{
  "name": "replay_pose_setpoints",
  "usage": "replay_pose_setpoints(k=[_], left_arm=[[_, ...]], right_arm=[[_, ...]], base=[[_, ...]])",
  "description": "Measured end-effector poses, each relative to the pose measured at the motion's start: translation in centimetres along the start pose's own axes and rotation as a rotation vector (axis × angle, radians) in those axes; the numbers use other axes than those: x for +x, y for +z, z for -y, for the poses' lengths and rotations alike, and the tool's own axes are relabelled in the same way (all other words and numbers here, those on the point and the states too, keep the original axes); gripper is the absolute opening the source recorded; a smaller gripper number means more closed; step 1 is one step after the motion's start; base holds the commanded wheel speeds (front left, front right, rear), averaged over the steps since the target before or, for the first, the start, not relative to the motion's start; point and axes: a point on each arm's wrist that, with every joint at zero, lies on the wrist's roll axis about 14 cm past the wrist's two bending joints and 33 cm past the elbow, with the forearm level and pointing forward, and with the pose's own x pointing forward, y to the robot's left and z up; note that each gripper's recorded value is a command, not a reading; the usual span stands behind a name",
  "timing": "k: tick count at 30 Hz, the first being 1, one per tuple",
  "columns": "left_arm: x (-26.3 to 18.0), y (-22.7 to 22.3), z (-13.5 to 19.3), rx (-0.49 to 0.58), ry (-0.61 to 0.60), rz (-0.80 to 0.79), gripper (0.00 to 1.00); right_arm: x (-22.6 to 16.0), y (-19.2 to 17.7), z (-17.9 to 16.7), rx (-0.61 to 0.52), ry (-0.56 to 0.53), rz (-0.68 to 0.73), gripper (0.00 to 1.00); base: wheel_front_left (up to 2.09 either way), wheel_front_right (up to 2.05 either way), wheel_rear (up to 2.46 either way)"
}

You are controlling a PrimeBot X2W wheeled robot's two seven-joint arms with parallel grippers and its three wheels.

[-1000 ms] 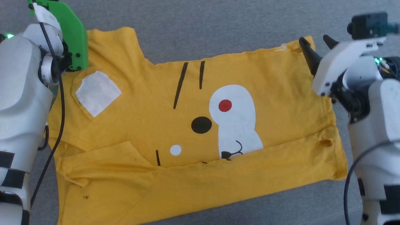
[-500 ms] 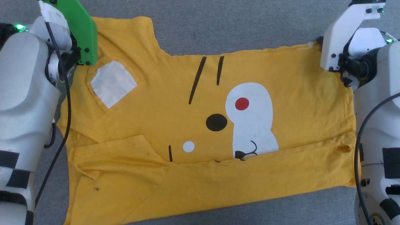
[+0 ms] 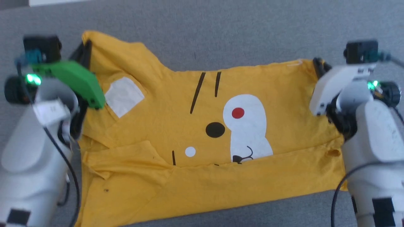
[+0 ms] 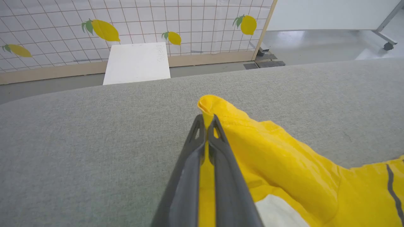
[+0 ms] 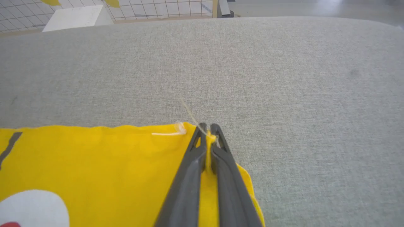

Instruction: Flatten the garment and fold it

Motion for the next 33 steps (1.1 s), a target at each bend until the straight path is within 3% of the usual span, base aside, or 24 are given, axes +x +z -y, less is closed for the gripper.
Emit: replay_pose_setpoints(k=[8,15,23,33], left_arm=[[-7.6,-0.1,1.3,-0.127,0.044,0.123,0.0],[-14.0,-3.7,2.2,-0.211,0.088,0.029,0.0],[-20.1,-9.5,3.3,-0.316,0.123,-0.149,0.0],[-22.4,-13.5,4.6,-0.36,0.119,-0.279,0.0]], right_arm=[[-5.1,0.0,1.1,0.023,0.005,0.222,0.0],[-8.3,-1.6,2.0,0.043,-0.002,0.245,0.0],[-9.3,-4.6,2.7,-0.013,0.005,0.076,0.0],[-9.7,-9.9,2.9,-0.123,0.022,-0.27,0.0]], base=[[0.0,0.0,0.0],[0.0,0.0,0.0],[0.0,0.0,0.0],[0.0,0.0,0.0]])
